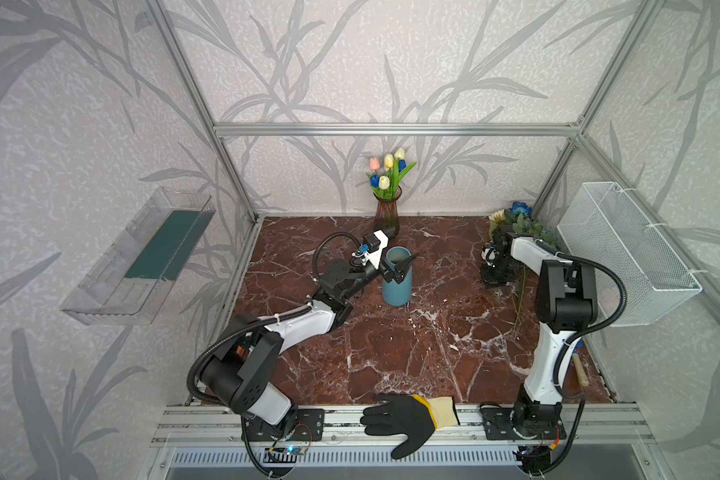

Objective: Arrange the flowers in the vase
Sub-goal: 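Grip the orange flower stem with the right gripper while the left sets the vase down, then open the left gripper and draw it back from the teal vase, then lift the orange flower upright with the right gripper toward the teal vase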

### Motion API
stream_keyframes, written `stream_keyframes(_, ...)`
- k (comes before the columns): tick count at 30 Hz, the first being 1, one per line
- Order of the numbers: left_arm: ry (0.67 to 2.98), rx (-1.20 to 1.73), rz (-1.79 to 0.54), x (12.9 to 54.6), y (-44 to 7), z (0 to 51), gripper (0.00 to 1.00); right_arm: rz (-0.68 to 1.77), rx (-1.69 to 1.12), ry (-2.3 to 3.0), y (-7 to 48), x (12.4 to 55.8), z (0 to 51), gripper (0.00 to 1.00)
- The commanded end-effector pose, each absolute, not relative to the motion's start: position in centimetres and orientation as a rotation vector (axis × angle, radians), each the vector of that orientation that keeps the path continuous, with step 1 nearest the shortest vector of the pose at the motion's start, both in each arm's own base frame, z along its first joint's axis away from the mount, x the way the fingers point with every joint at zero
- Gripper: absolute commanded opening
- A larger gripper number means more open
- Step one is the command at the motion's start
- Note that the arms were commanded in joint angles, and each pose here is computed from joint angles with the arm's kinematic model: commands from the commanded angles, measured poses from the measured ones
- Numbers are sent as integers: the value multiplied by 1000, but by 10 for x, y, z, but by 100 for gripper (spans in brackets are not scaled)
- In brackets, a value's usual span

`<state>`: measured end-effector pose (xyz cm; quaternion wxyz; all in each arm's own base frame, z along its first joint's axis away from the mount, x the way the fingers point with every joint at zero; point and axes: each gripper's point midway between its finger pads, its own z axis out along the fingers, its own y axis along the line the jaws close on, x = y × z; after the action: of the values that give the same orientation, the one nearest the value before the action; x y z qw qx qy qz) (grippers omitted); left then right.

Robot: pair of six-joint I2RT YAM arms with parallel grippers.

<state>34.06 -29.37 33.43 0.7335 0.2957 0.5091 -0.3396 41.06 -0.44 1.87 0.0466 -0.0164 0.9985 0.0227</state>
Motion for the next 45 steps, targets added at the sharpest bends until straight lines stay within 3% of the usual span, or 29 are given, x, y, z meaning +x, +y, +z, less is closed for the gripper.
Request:
stream_keyframes(1,1085,653,-759,323,-286,351,96,80,-79,3054,0,413,13,11)
stream_keyframes(8,1070,564,-694,308,-257,362,95,77,-119,3006,12,422,23,4)
stream_keyframes(15,1135,440,-583,313,-228,330,95,79,-98,2892,24,434,59,0)
stream_keyframes(33,1421,477,-305,274,-167,225,95,424,-92,2320,75,437,212,0)
stream_keyframes(39,1482,502,-308,263,-162,190,94,421,-245,2244,108,427,233,0)
stream_keyframes(45,1479,474,-323,259,-158,189,94,363,-426,2047,152,411,280,0)
